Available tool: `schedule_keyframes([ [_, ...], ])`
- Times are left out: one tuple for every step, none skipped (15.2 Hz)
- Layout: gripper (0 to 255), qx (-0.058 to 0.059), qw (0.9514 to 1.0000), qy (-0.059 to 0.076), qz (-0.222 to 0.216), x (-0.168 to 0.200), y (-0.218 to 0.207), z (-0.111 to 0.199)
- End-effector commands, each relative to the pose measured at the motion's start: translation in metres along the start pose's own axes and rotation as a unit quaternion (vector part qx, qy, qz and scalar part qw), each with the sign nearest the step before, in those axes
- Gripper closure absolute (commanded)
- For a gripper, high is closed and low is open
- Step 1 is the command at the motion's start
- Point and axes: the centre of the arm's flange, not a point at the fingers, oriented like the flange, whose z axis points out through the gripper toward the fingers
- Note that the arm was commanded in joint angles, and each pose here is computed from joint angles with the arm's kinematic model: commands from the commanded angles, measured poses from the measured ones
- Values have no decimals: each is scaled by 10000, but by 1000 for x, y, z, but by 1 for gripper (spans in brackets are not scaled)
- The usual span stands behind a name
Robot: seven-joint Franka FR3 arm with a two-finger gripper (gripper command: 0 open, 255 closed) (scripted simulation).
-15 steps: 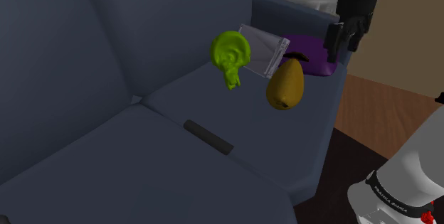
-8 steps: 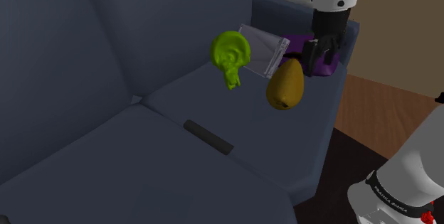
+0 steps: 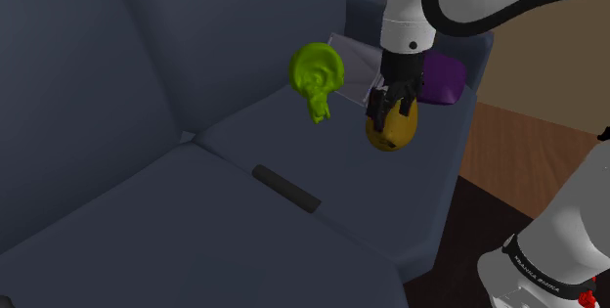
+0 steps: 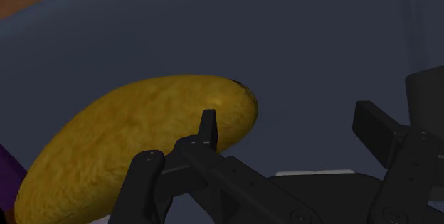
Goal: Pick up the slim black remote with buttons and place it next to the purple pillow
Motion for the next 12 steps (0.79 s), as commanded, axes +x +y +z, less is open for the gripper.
schedule_keyframes([
  [0,67,9999,52,-98,11,-17,9],
  [0,97,9998,73,-147,16,-27,15],
  [0,127,9997,93,-196,21,-36,20],
  [0,157,9995,114,-245,26,-46,26],
  [0,187,9993,134,-295,30,-56,32],
  [0,217,9991,155,-344,35,-66,37],
  [0,247,9988,176,-393,40,-76,43],
  [0,277,9984,196,-442,44,-85,48],
  [0,307,9981,217,-491,49,-96,53],
  [0,337,9977,237,-540,53,-106,59],
  [0,367,9973,258,-589,58,-116,64],
  [0,397,9968,278,-638,62,-126,69],
])
